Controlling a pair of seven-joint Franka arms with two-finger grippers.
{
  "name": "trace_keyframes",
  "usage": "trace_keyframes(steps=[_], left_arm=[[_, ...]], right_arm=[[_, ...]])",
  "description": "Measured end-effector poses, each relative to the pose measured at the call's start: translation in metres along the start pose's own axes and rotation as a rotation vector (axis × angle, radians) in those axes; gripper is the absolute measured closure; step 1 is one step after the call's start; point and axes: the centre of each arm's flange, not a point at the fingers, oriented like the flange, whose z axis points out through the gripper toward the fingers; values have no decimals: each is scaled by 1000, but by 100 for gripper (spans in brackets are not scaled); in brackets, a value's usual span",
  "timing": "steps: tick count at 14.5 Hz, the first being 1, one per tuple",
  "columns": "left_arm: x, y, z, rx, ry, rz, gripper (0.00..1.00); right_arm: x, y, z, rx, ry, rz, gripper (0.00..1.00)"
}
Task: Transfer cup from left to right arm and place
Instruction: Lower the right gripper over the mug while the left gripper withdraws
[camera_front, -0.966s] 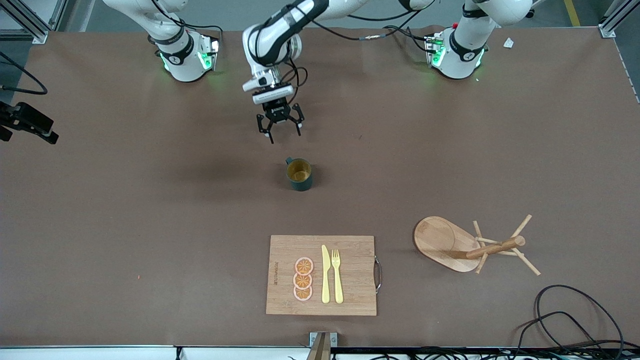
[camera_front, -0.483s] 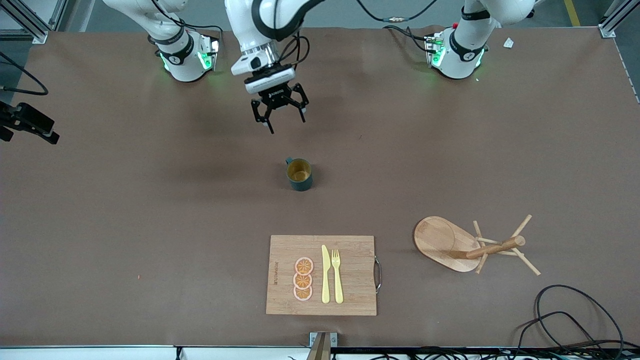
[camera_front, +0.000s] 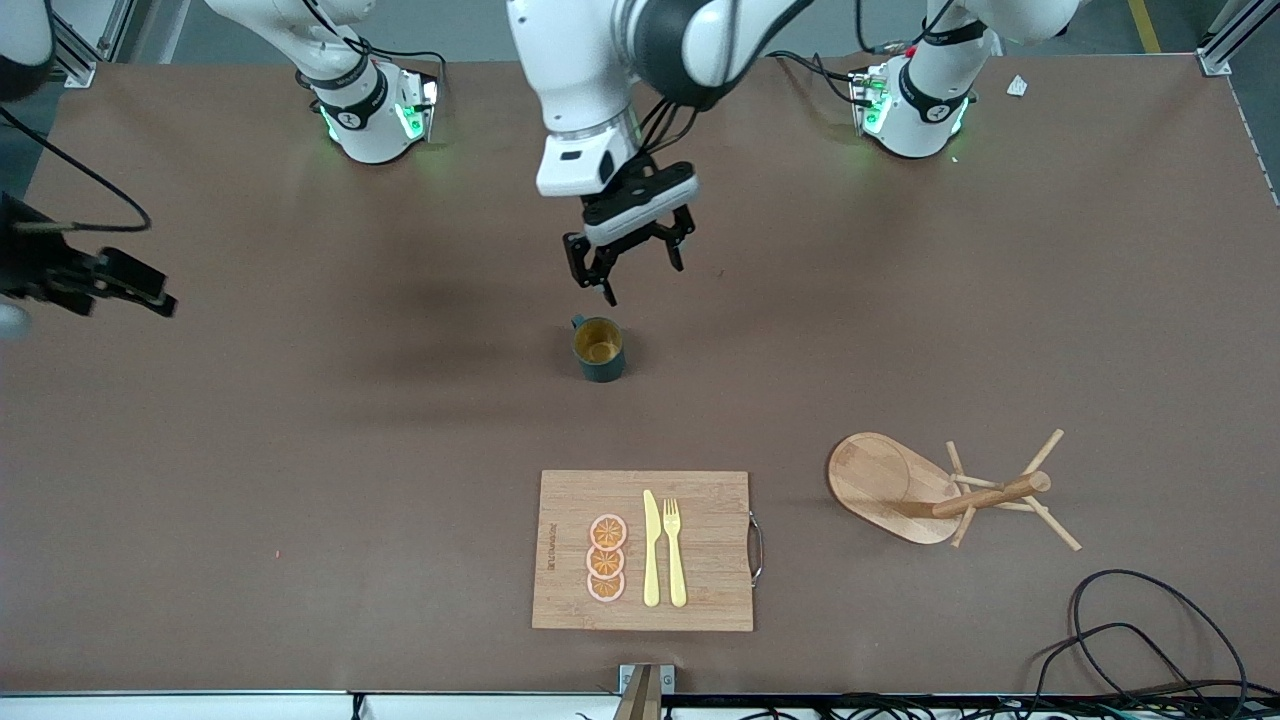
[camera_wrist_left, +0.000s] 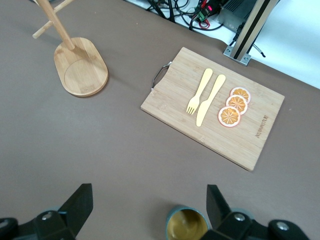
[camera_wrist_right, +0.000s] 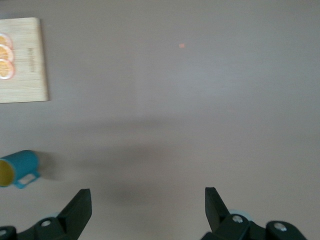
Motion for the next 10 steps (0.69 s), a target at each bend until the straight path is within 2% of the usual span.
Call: trace_keyframes(steps=[2,4,7,10], left_arm=[[48,-24,-26,-4,-65,-5,0],[87,-50,-40,25,-94,28,0],[122,-73,-30,84,-119,118,0],[148,-90,-4,139,-177,208,0]], right_arm=[[14,-24,30,22,-23,5,0],[25,-62,61,23,-36,79,0],[28,-141,98,26,-23,195,0],[20,-215,128,41,1,319,0]])
